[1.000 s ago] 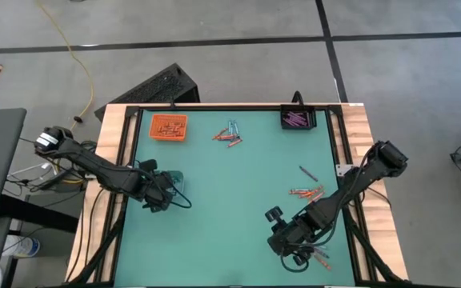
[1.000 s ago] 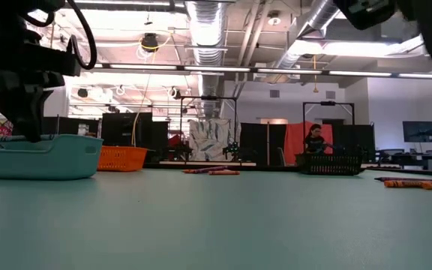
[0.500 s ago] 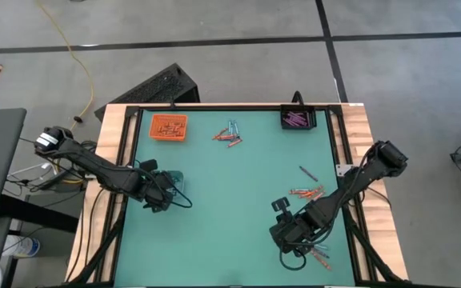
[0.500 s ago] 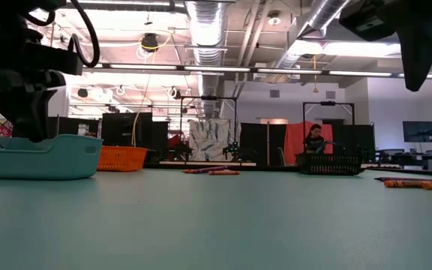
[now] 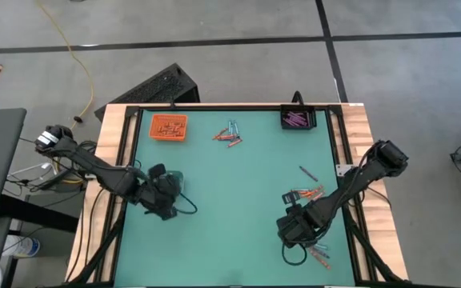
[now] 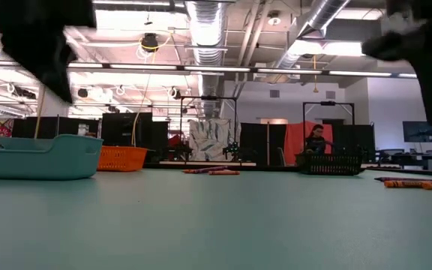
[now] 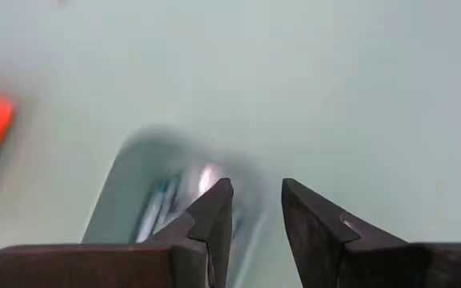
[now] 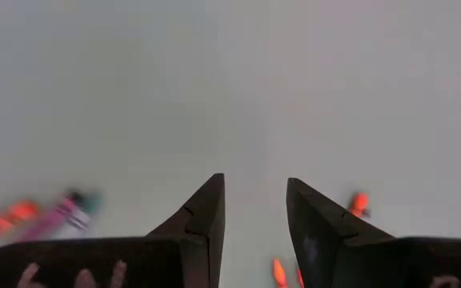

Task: Sort crayons
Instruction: Put the purple crayon into the black basket

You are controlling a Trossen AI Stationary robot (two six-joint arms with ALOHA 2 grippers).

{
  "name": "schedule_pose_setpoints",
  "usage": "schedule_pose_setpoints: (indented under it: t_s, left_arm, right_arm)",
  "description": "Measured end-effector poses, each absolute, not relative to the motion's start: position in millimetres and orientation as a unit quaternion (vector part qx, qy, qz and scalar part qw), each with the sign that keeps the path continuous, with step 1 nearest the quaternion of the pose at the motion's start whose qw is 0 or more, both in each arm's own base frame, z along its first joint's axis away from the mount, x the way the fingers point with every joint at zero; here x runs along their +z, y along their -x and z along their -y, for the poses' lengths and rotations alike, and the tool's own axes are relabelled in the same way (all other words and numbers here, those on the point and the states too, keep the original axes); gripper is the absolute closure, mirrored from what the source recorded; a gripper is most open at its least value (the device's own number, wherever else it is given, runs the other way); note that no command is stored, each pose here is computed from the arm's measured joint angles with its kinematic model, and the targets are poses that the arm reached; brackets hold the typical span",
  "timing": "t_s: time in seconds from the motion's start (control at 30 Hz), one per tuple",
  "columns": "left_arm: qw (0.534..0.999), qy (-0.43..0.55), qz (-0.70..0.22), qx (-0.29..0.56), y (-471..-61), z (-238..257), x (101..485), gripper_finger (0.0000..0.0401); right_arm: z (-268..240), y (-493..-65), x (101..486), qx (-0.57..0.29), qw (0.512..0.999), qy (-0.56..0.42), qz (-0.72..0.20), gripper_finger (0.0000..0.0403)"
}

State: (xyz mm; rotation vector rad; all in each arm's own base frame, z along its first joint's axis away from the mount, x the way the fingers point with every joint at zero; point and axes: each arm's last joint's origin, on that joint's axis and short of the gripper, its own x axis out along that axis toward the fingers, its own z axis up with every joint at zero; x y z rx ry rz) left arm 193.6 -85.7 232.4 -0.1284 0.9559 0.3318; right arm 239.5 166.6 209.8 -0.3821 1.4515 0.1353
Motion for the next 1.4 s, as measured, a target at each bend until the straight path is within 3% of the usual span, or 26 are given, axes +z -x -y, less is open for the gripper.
schedule_pose_setpoints:
  t_s: [0.2, 0.37, 0.6, 0.73, 0.97, 1.2, 1.4]
  left_arm:
    - [0.954, 0.017, -0.287, 0.087, -213, 117, 261, 0.0301]
    - [0.976, -0.050, -0.205, 0.046, -230, 140, 265, 0.0301]
    - [0.965, -0.161, -0.201, 0.040, -272, 154, 222, 0.0301]
    - [0.958, -0.193, -0.209, 0.030, -296, 154, 191, 0.0301]
    - [0.965, -0.161, -0.202, -0.036, -320, 153, 156, 0.0301]
    - [0.965, -0.169, -0.175, -0.102, -326, 167, 168, 0.0301]
    - [0.967, -0.169, -0.158, -0.107, -329, 169, 174, 0.0301]
  right_arm:
    - [-138, -228, 177, 0.022, 0.682, 0.178, -0.709, 0.0275]
    - [-104, -225, 182, -0.015, 0.687, 0.136, -0.714, 0.0276]
    - [-51, -216, 215, -0.138, 0.753, 0.053, -0.642, 0.0290]
    - [-29, -205, 218, -0.196, 0.767, -0.015, -0.611, 0.0294]
    - [5, -190, 205, -0.272, 0.711, -0.111, -0.638, 0.0295]
    - [33, -180, 194, -0.285, 0.675, -0.162, -0.661, 0.0295]
    - [43, -178, 190, -0.271, 0.675, -0.180, -0.662, 0.0295]
